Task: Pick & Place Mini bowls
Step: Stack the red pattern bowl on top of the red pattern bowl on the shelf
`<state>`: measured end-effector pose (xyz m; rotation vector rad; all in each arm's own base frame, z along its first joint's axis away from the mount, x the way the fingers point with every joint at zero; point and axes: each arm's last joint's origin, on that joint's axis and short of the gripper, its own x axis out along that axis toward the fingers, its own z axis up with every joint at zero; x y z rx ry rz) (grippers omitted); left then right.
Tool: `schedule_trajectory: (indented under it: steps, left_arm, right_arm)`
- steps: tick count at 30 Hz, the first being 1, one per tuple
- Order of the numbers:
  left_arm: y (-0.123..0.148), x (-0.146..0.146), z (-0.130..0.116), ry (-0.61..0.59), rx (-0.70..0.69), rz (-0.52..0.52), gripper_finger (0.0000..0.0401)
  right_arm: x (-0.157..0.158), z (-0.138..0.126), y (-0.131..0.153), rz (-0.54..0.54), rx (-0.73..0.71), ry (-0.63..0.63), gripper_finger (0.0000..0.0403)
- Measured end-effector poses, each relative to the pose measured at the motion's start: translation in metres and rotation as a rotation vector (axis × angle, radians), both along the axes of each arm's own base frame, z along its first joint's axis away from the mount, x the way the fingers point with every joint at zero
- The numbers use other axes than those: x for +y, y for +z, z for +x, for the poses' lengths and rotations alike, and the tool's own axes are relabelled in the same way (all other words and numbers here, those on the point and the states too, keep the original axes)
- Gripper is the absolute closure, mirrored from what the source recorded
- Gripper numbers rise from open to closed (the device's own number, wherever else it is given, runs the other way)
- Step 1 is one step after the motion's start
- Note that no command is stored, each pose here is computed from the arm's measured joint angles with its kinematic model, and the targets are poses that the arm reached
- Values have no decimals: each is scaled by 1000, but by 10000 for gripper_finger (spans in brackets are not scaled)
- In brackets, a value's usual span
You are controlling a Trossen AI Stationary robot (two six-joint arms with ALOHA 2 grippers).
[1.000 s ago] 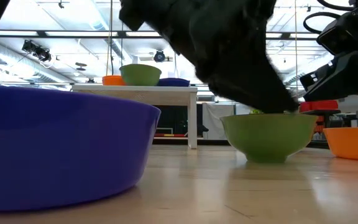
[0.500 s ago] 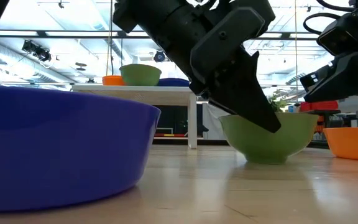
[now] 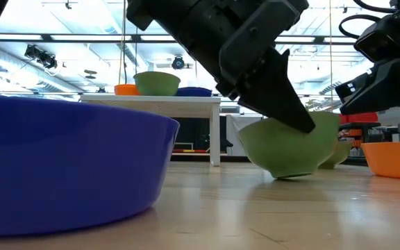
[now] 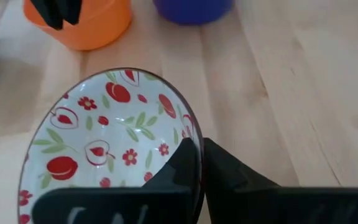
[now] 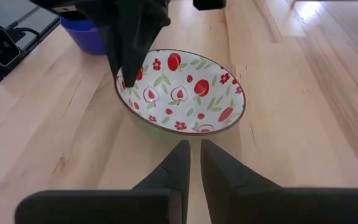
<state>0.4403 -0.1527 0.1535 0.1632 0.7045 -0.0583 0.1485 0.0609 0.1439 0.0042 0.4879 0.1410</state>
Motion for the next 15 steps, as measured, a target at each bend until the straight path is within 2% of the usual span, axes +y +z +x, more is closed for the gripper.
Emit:
schedule_trajectory:
  steps: [10,12,15]
  left_arm:
    - [8,-13,-10,23,25,82,389]
    - [16,-16,-11,31,58,128,389]
    - [43,-23,-10,53,97,201,389]
  right_arm:
    - [0,0,0,-3,4,0,362]
    - [0,0,-1,-3,6,0,362]
    - [0,0,0,-2,4,0,362]
